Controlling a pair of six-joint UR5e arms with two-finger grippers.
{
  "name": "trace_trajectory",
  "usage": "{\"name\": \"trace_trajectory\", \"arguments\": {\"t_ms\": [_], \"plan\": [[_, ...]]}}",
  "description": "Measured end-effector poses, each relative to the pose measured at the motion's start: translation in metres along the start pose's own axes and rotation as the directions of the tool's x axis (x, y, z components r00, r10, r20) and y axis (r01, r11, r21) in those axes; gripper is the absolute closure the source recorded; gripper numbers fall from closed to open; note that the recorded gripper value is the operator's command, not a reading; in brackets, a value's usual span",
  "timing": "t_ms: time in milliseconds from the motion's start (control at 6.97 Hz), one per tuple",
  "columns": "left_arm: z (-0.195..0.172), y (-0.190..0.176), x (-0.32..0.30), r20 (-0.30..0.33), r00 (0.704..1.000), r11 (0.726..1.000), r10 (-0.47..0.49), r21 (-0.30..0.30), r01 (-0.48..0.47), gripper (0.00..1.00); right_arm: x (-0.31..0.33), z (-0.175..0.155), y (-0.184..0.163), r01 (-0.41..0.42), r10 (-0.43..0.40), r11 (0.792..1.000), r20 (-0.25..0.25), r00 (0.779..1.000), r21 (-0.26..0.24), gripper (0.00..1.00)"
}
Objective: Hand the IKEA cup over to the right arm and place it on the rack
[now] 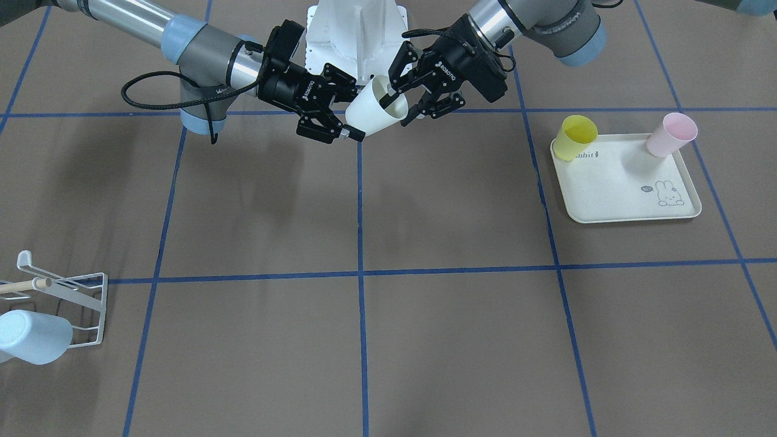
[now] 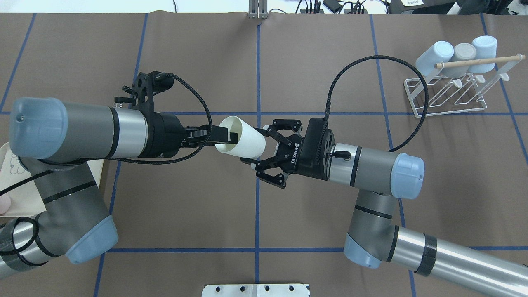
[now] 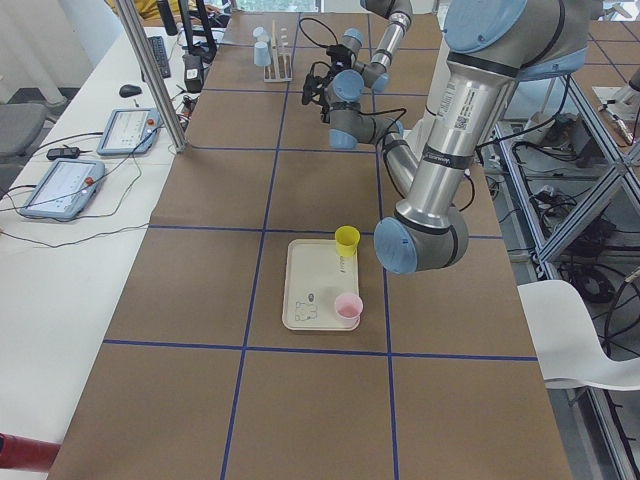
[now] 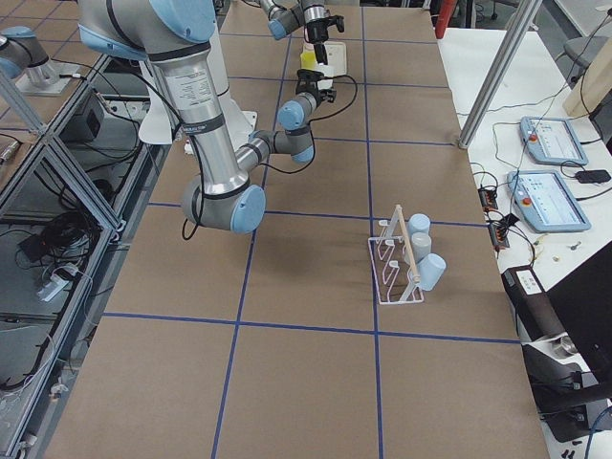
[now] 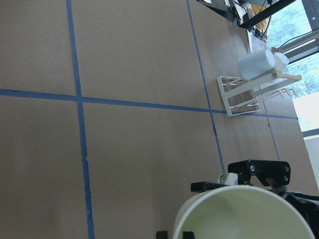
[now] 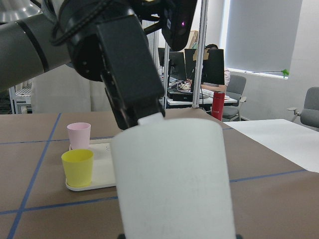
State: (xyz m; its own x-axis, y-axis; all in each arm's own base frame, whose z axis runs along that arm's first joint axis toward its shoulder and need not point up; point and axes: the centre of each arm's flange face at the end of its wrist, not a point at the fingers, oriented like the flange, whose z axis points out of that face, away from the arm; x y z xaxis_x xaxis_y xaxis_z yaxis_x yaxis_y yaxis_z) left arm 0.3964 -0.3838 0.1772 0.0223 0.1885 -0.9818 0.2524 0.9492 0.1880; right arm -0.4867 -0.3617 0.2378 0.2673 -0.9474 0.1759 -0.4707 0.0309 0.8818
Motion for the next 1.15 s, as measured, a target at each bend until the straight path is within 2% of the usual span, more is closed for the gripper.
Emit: {"name": "trace_trajectory", "arguments": {"t_ms": [287,430,574,717,861,1004,1147], "plan": [[-0.014,-0.023,-0.007,0.029,1.0,0.999,0.008,0.033,-0.009,0.0,0.002,-0.007,0.005,0.0,0.0,1.0,-0.003,1.0,-0.011,0.68],[-0.026,-0.04,-0.015,0.07,0.997,0.999,0.033,0.03,-0.035,0.0,0.006,-0.02,0.009,0.002,-0.002,1.0,-0.009,1.0,-0.021,0.78],[-0.047,-0.059,-0.027,0.125,0.989,0.997,0.078,0.014,-0.081,0.0,0.012,-0.037,0.013,0.005,-0.006,0.999,-0.022,1.0,-0.041,0.83],[-0.072,-0.067,-0.047,0.179,0.974,0.99,0.142,-0.004,-0.143,0.0,0.026,-0.055,0.018,0.01,-0.013,0.997,-0.047,0.999,-0.081,0.85],[-0.103,-0.066,-0.073,0.23,0.949,0.976,0.215,-0.022,-0.216,0.0,0.05,-0.072,0.022,0.014,-0.026,0.989,-0.077,0.997,-0.149,0.85],[-0.132,-0.063,-0.098,0.272,0.924,0.962,0.27,-0.04,-0.27,0.0,0.083,-0.09,0.015,0.01,-0.034,0.969,-0.091,0.995,-0.245,0.85],[-0.152,-0.06,-0.114,0.297,0.905,0.952,0.304,-0.055,-0.302,0.0,0.122,-0.115,-0.001,-0.013,-0.021,0.937,-0.093,0.995,-0.35,0.85]]}}
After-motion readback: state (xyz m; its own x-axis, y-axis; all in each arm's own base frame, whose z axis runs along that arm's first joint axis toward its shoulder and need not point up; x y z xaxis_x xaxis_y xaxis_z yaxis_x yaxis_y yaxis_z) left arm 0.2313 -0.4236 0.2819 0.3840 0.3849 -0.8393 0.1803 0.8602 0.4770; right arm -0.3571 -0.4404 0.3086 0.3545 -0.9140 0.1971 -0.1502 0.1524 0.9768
